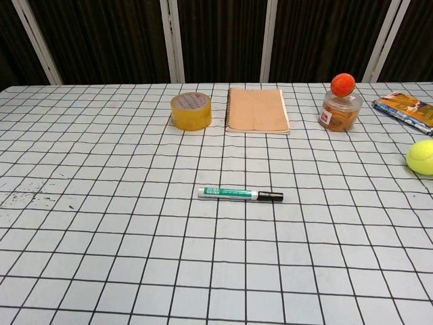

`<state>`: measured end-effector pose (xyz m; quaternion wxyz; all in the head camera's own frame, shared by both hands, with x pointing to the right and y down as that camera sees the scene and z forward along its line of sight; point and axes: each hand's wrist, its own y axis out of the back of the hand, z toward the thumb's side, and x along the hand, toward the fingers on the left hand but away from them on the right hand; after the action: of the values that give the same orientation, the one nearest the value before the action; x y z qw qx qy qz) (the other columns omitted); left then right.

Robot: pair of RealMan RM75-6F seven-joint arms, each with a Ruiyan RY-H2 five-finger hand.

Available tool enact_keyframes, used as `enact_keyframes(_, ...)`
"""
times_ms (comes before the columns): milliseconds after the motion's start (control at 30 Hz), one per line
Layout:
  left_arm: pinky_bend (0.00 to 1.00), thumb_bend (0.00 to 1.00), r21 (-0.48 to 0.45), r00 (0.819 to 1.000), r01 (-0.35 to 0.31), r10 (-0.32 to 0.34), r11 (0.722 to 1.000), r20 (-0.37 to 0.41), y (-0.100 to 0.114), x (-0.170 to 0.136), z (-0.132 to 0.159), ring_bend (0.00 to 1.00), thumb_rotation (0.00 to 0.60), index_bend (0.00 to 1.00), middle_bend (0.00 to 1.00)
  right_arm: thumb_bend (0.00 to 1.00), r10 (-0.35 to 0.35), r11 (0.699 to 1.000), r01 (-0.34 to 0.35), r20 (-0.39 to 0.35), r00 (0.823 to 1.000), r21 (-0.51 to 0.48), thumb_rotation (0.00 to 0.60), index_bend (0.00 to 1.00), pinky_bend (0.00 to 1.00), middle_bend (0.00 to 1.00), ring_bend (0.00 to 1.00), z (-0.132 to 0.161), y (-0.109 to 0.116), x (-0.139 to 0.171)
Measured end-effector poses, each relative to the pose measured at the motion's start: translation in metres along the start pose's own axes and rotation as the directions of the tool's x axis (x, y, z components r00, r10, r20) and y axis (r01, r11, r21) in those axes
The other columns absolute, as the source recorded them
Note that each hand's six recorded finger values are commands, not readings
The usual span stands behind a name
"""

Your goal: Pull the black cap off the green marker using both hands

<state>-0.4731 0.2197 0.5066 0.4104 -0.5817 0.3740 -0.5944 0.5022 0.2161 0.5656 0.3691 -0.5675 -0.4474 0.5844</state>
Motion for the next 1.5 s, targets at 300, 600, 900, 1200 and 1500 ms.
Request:
enact_keyframes(300,0.00,0.53,0.017,1.000,0.013,-0.013,1.000,-0.003,-0.004,-0.005,-0.003,0.00,0.600,0.10,0.00,0.20,0.001,1.000,-0.001,0.001,1.000,0.005,0.600,0.13,0.00,0.02,0.00,-0.001,-0.001,0.002)
enact_keyframes(600,0.00,0.52,0.022,1.000,0.018,-0.018,1.000,0.000,-0.004,0.001,-0.001,0.00,0.600,0.10,0.00,0.20,0.018,1.000,-0.018,0.007,1.000,0.011,0.600,0.13,0.00,0.02,0.00,0.000,-0.002,0.002)
enact_keyframes(900,0.00,0.45,0.010,0.999,0.053,-0.054,0.999,0.004,-0.004,0.023,0.012,0.00,0.600,0.10,0.00,0.20,0.025,1.000,-0.025,0.000,1.000,0.016,0.600,0.13,0.00,0.02,0.00,0.005,-0.005,-0.001)
enact_keyframes(1200,0.00,0.44,0.083,0.997,0.056,-0.052,0.995,-0.049,0.016,0.085,0.040,0.00,0.600,0.16,0.01,0.20,0.024,0.999,-0.024,0.010,1.000,0.029,0.600,0.13,0.00,0.02,0.00,0.006,-0.002,0.001)
enact_keyframes(1500,0.00,0.41,0.034,0.994,0.101,-0.102,0.994,0.049,0.002,0.148,0.141,0.00,0.600,0.18,0.01,0.20,0.046,0.998,-0.046,0.003,0.999,0.042,0.600,0.13,0.00,0.02,0.00,0.013,-0.003,-0.002)
